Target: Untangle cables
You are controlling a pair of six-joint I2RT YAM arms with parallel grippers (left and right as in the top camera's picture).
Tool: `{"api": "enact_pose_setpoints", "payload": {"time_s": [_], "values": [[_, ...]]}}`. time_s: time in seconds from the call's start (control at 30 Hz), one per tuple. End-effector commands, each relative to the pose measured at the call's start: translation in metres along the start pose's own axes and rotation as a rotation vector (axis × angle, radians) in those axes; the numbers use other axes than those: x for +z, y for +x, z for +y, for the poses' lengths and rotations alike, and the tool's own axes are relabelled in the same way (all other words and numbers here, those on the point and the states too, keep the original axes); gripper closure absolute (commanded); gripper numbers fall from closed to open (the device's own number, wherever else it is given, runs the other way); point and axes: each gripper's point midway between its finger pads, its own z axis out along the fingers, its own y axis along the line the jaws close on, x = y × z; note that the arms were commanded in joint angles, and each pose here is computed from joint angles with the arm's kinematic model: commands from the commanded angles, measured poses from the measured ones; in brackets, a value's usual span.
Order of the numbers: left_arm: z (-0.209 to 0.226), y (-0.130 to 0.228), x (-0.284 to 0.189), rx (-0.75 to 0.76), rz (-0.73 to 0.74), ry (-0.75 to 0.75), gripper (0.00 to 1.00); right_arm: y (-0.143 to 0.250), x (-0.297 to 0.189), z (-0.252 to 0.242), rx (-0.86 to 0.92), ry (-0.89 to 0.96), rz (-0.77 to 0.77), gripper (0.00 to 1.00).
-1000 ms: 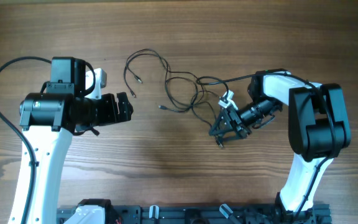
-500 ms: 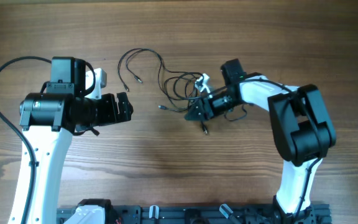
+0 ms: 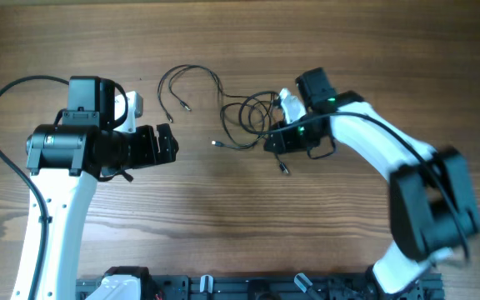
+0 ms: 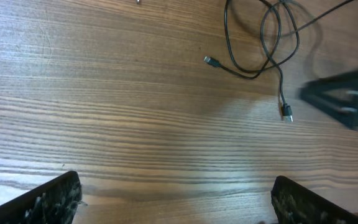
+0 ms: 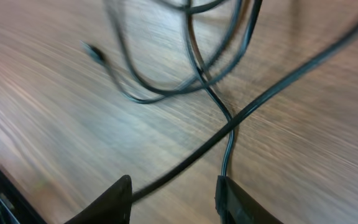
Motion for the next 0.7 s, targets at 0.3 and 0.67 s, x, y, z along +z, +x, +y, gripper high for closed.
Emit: {"api": "enact_pose_setpoints", "payload": {"time_s": [0.3, 0.67], "values": [[0.0, 0.001, -0.001, 0.035, -0.003, 0.011, 0.0, -0.006, -0.086, 0.021, -0.093, 0.119, -0.194, 0.65], [0.0, 0.002, -0.001, 0.036, 0.003, 0.01, 0.0, 0.092, -0.113, -0.048, 0.324, 0.55, 0.094, 0.27]]}}
